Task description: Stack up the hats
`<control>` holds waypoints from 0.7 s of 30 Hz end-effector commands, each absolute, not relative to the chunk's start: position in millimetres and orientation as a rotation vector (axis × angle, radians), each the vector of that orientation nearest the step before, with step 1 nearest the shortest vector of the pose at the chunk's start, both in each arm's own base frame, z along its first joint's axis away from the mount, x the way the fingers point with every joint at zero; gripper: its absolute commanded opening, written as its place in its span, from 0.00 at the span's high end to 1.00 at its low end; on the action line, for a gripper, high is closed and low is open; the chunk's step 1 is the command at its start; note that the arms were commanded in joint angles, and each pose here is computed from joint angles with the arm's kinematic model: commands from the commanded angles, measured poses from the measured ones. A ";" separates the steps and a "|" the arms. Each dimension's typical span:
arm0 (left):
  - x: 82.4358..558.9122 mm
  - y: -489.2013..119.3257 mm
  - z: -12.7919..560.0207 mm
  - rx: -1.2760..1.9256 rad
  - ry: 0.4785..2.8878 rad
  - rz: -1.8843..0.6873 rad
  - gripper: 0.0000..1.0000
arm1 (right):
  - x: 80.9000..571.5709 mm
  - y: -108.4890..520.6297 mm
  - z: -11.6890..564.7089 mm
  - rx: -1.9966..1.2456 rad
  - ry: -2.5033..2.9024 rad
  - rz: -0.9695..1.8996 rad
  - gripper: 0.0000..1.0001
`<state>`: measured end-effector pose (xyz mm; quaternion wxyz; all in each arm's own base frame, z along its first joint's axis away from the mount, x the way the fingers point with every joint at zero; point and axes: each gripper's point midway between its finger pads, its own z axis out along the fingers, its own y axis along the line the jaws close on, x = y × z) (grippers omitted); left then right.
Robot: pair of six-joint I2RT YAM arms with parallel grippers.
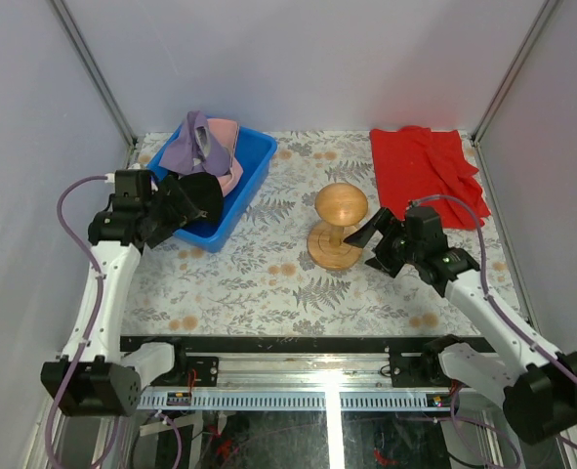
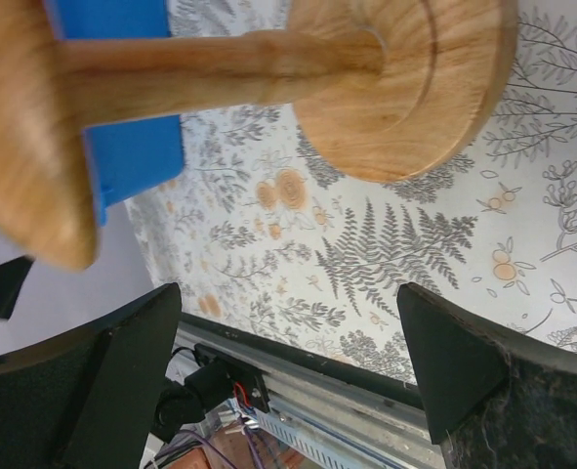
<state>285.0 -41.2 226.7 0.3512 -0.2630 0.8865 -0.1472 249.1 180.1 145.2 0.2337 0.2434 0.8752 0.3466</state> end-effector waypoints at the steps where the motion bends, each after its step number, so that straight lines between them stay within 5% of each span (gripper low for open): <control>1: 310.4 -8.9 217.1 -0.733 2.267 -0.318 0.16 | 238.1 185.8 172.1 0.622 2.340 1.056 0.01; 11: 376.2 31.3 225.0 -0.561 2.296 -0.141 0.16 | 236.2 181.9 206.5 0.505 2.287 1.038 0.01; 21: 404.1 8.9 198.6 -0.441 2.391 -0.305 0.12 | 239.4 180.3 205.5 0.505 2.283 1.017 0.01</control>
